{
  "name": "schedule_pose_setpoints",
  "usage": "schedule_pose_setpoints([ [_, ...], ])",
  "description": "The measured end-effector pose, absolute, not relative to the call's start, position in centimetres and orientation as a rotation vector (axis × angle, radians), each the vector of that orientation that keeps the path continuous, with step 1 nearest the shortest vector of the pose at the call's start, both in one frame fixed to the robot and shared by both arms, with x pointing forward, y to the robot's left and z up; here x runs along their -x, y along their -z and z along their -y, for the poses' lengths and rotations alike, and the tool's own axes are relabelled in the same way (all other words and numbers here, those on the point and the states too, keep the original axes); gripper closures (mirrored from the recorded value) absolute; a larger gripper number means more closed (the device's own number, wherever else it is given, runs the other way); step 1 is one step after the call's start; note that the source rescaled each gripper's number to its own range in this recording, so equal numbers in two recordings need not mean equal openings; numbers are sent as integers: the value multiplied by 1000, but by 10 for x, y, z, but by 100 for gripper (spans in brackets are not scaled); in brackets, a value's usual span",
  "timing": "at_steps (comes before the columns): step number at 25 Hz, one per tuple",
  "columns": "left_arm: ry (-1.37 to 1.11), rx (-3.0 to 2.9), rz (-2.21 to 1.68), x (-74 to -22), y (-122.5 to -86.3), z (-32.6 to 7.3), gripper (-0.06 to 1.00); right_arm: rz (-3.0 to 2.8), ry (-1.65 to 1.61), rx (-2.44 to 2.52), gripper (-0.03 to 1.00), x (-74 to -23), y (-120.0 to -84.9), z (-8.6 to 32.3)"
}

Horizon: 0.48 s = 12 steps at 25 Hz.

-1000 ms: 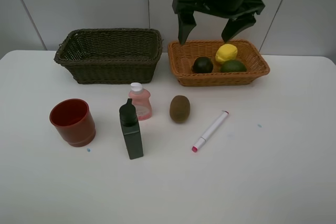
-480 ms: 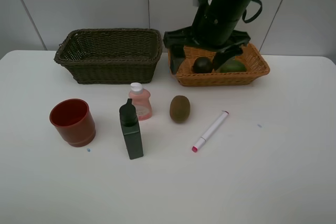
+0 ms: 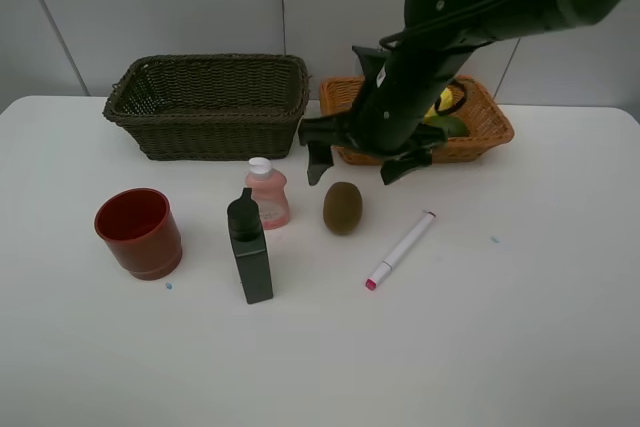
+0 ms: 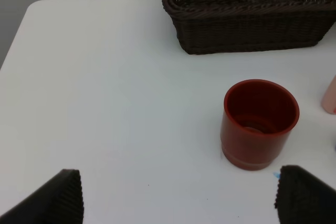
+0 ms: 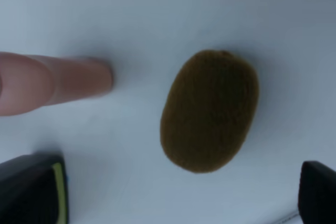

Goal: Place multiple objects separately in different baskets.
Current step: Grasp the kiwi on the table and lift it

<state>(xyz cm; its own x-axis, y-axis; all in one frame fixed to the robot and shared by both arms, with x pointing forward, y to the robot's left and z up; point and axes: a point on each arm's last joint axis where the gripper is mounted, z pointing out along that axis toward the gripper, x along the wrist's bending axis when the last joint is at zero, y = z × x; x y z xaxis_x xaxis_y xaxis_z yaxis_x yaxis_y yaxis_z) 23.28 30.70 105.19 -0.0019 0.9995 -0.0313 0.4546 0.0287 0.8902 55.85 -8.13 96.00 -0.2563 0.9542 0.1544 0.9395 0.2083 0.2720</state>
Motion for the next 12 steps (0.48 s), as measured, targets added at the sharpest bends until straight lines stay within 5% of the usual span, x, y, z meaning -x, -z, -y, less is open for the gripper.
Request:
schedule_pose_setpoints([
  [12, -920, -1525, -1557, -233, -1052, -307, 0, -2414, -425, -1905, -3, -568, -917, 76],
])
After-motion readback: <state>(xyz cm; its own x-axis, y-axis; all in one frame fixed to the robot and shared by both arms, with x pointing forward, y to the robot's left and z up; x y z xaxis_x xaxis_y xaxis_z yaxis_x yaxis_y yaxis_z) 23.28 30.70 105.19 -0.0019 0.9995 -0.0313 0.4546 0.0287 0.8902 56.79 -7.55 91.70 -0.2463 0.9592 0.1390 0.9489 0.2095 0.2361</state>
